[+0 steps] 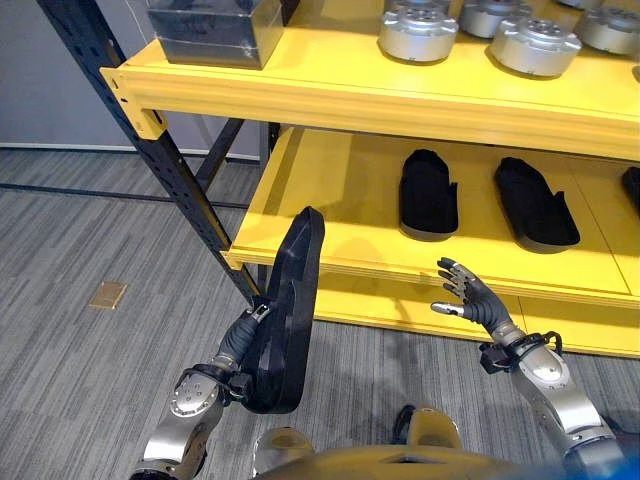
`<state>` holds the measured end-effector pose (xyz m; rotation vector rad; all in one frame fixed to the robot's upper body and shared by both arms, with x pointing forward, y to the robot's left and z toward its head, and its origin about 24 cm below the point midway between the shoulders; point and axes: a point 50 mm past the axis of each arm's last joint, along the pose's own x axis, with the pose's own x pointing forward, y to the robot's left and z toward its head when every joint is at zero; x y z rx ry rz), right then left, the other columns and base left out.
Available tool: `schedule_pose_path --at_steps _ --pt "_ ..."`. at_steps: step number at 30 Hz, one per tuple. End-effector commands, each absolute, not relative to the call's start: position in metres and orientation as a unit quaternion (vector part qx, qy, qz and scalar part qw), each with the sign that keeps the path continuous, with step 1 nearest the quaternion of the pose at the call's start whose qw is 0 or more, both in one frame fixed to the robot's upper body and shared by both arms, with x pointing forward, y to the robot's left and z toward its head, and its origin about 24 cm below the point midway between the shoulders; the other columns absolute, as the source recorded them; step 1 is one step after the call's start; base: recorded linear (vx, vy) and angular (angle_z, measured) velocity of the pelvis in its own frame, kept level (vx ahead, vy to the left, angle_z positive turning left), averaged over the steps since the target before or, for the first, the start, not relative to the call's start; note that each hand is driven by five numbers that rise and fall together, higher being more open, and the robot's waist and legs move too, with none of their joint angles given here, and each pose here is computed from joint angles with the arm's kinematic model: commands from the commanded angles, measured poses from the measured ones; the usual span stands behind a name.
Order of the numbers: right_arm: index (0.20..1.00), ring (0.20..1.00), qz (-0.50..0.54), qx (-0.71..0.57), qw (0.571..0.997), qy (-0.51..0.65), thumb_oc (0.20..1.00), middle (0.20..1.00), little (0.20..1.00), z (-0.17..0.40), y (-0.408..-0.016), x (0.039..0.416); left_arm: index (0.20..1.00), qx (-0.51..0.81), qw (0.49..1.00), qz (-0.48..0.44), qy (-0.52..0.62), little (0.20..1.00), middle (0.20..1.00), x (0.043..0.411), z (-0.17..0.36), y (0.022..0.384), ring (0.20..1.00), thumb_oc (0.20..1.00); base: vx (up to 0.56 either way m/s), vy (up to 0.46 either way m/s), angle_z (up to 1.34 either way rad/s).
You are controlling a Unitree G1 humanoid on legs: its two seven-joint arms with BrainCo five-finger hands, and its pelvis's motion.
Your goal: Move parts from the plastic box to the shelf.
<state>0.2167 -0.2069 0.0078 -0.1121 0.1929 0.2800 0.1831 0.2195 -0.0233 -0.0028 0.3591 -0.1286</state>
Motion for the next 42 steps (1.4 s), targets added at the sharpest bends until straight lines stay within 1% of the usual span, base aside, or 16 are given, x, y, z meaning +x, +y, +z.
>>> schedule_pose_path --at_steps 1,3,4,7,12,16,19,20,23,27,33,35,40,42 --pt "1.0 1.0 0.149 -0.056 0.987 0.017 1.0 1.0 1.0 0.039 -0.211 0.222 0.2 -0.014 0.995 -0.066 0.076 0.2 0.2 0.196 0.011 0.22 0.2 0.2 0.08 -0.114 0.0" --pt "1.0 1.0 0.16 -0.063 0.985 0.007 1.0 1.0 1.0 0.042 -0.21 0.221 0.2 -0.016 0.995 -0.065 0.068 0.2 0.2 0.199 0.013 0.219 0.2 0.2 0.0 -0.046 0.09" --pt "1.0 1.0 0.174 -0.068 0.982 -0.003 1.0 1.0 1.0 0.047 -0.207 0.223 0.2 0.011 0.998 -0.055 0.042 0.2 0.2 0.207 0.019 0.219 0.2 0.2 -0.06 0.064 -0.02" --pt "1.0 1.0 0.191 -0.076 0.979 -0.003 1.0 1.0 1.0 0.048 -0.203 0.224 0.2 0.036 0.998 -0.042 0.022 0.2 0.2 0.211 0.025 0.218 0.2 0.2 0.0 0.213 -0.22" --pt "1.0 1.0 0.207 -0.087 0.974 0.002 1.0 1.0 1.0 0.047 -0.209 0.219 0.2 0.033 0.999 -0.021 0.027 0.2 0.2 0.204 0.021 0.215 0.2 0.2 0.07 0.344 -0.02" --pt "1.0 1.0 0.215 -0.093 0.972 0.001 1.0 1.0 1.0 0.048 -0.212 0.215 0.2 0.038 0.999 -0.013 0.019 0.2 0.2 0.198 0.019 0.218 0.2 0.2 0.03 0.362 -0.59" --pt "1.0 1.0 0.204 -0.089 0.975 0.002 1.0 1.0 1.0 0.045 -0.212 0.216 0.2 0.046 0.999 -0.019 0.019 0.2 0.2 0.202 0.02 0.219 0.2 0.2 0.0 0.259 -0.64" --pt "1.0 1.0 0.182 -0.089 0.979 0.004 1.0 1.0 1.0 0.043 -0.213 0.218 0.2 0.073 0.997 -0.03 0.004 0.2 0.2 0.207 0.024 0.217 0.2 0.2 0.03 0.211 -0.51" --pt "1.0 1.0 0.169 -0.077 0.983 0.005 1.0 1.0 1.0 0.039 -0.211 0.219 0.2 0.103 0.994 -0.037 -0.014 0.2 0.2 0.211 0.029 0.215 0.2 0.2 0.05 0.134 -0.07" --pt "1.0 1.0 0.171 -0.061 0.983 -0.004 1.0 1.0 1.0 0.039 -0.202 0.221 0.2 0.128 0.99 -0.038 -0.032 0.2 0.2 0.215 0.037 0.215 0.2 0.2 0.02 0.06 -0.01" --pt "1.0 1.0 0.188 -0.073 0.978 -0.053 1.0 1.0 1.0 0.056 -0.19 0.232 0.2 0.113 0.992 -0.019 -0.059 0.2 0.2 0.218 0.048 0.218 0.2 0.2 -0.05 -0.045 -0.22" --pt "1.0 1.0 0.208 -0.085 0.971 -0.086 1.0 1.0 1.0 0.072 -0.181 0.241 0.2 0.099 0.991 -0.008 -0.086 0.2 0.2 0.225 0.059 0.215 0.2 0.2 -0.1 -0.054 -0.34" --pt "1.0 1.0 0.246 -0.093 0.957 -0.121 1.0 1.0 1.0 0.094 -0.17 0.248 0.2 0.095 0.988 0.014 -0.124 0.2 0.2 0.239 0.076 0.213 0.2 0.2 0.01 -0.097 -0.1" --pt "1.0 1.0 0.274 -0.087 0.948 -0.136 1.0 1.0 1.0 0.107 -0.163 0.253 0.2 0.101 0.983 0.038 -0.148 0.2 0.2 0.249 0.086 0.211 0.2 0.2 0.08 -0.069 -0.21"
